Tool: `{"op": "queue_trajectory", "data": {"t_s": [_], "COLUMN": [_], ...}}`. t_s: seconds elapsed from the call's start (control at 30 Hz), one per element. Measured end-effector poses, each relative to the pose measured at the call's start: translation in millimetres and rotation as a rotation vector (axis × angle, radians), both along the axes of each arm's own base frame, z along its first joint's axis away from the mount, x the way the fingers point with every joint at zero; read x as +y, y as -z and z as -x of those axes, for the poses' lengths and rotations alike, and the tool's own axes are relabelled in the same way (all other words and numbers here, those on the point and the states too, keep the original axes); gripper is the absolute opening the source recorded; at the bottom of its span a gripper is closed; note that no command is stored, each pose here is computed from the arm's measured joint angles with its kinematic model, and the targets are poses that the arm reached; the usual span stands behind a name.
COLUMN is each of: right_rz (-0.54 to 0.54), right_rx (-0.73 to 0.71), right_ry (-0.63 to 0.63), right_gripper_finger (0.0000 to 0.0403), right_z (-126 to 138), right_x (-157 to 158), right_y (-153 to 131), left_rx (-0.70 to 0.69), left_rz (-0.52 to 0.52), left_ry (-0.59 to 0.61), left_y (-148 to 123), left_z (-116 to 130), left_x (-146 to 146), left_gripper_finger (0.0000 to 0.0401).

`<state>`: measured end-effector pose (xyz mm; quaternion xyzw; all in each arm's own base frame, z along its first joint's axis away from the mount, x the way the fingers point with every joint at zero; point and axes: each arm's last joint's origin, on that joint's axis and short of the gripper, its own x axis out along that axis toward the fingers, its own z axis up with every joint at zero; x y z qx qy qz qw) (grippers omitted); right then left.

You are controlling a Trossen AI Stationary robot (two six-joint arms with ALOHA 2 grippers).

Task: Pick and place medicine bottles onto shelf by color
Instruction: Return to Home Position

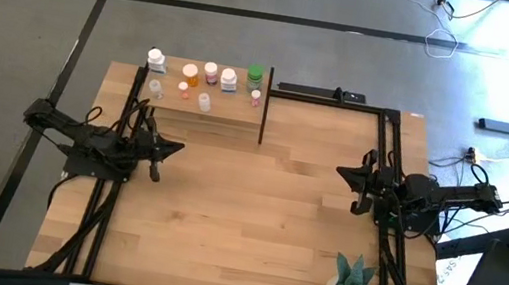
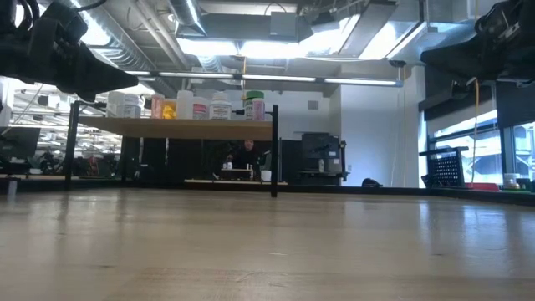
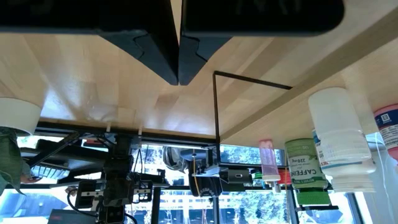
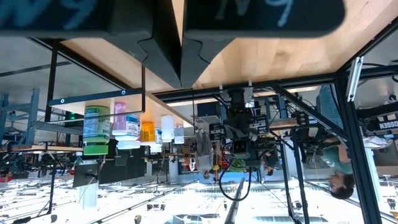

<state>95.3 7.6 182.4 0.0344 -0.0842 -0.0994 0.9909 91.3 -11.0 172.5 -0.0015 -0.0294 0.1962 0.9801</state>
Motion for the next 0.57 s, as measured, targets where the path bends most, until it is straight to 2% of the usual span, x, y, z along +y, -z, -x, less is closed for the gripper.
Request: {"op": "queue_trajectory", "data": {"t_s": [0.57], "right_rz": [0.0], "right_rx": [0.0], "right_ry": [0.0], "right_gripper_finger": [0.0011], "right_z": [0.0], "right_x": [0.0], "right_y": [0.0], "left_rx": [0.0], "left_rz": [0.0], "left_ry": [0.0], "left_y": [0.0], "left_z": [0.0], "left_x": [0.0], "left_gripper_finger": [0.0]}}
